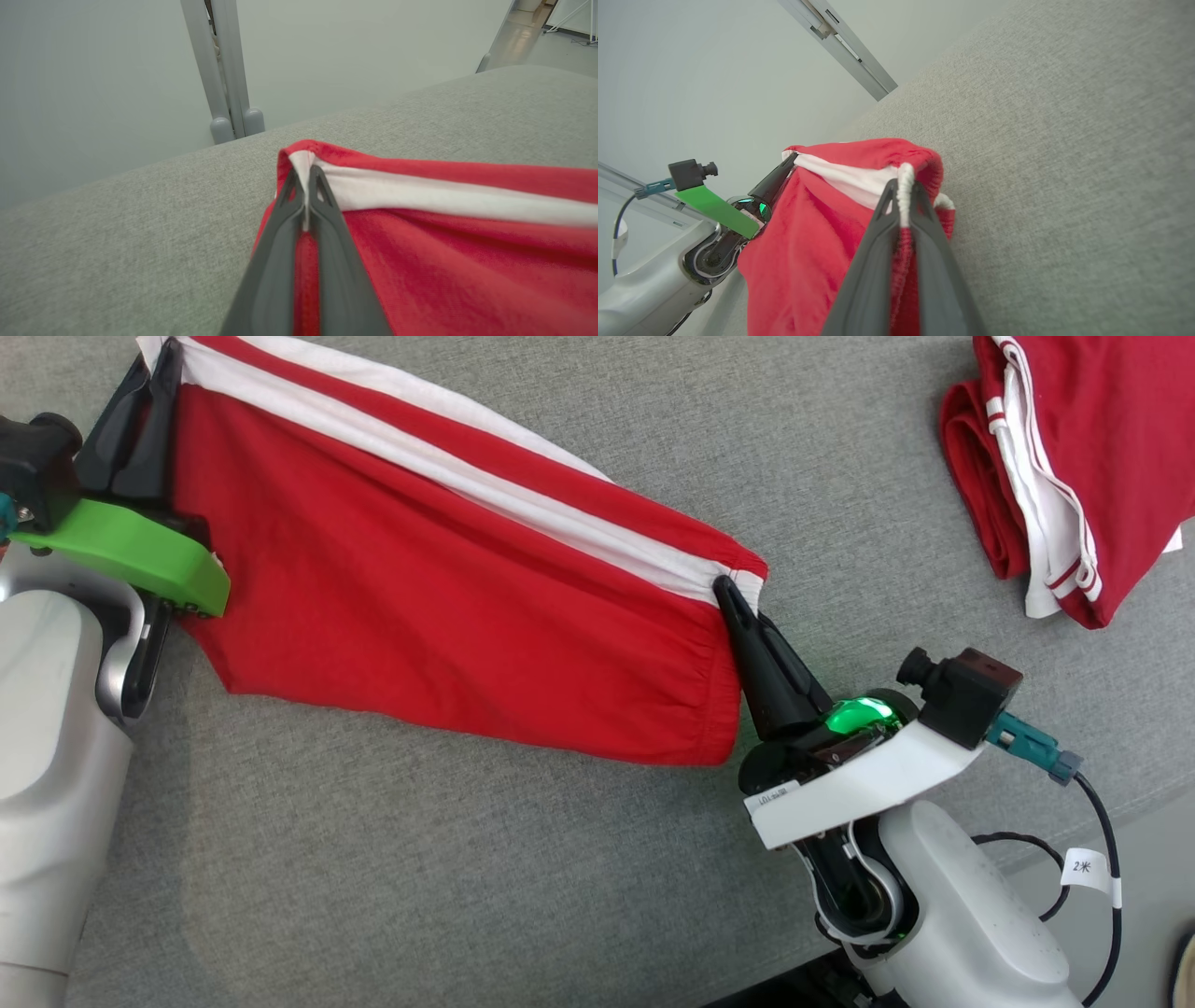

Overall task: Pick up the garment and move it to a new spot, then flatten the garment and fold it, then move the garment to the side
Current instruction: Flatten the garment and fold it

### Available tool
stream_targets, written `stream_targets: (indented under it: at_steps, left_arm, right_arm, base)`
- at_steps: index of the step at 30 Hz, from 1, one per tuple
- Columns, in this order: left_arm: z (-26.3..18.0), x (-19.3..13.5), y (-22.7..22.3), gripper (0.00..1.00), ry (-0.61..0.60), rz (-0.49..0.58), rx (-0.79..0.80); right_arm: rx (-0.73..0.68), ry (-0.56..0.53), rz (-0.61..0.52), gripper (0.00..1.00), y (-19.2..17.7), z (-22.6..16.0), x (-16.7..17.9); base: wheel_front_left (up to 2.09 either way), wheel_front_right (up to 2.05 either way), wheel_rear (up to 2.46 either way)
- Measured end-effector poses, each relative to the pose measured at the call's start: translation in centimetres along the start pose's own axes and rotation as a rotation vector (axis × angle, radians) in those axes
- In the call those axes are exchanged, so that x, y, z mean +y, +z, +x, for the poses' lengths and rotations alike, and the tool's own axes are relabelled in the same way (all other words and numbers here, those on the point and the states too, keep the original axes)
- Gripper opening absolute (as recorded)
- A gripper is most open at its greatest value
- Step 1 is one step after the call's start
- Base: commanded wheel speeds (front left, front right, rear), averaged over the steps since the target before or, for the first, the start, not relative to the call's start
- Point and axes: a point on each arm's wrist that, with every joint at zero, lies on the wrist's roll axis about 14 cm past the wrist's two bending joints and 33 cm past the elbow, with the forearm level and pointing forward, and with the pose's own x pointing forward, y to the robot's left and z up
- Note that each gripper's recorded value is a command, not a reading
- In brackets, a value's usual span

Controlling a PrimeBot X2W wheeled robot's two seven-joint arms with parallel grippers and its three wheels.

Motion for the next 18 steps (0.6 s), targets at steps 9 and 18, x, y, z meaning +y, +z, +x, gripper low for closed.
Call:
stream_targets:
  at_steps: [9,18]
  left_arm:
    - [-0.6,0.4,1.3,1.0,0.036,-0.008,-0.018]
    - [-3.7,0.5,-0.6,1.0,0.075,-0.04,0.059]
  right_arm:
    - [-0.043,-0.026,-0.082,1.0,1.7,-0.5,-0.9]
    - [-0.081,-0.067,-0.258,1.0,3.9,-1.2,-2.4]
  base:
    - [0.0,0.0,0.0]
    - [0.0,0.0,0.0]
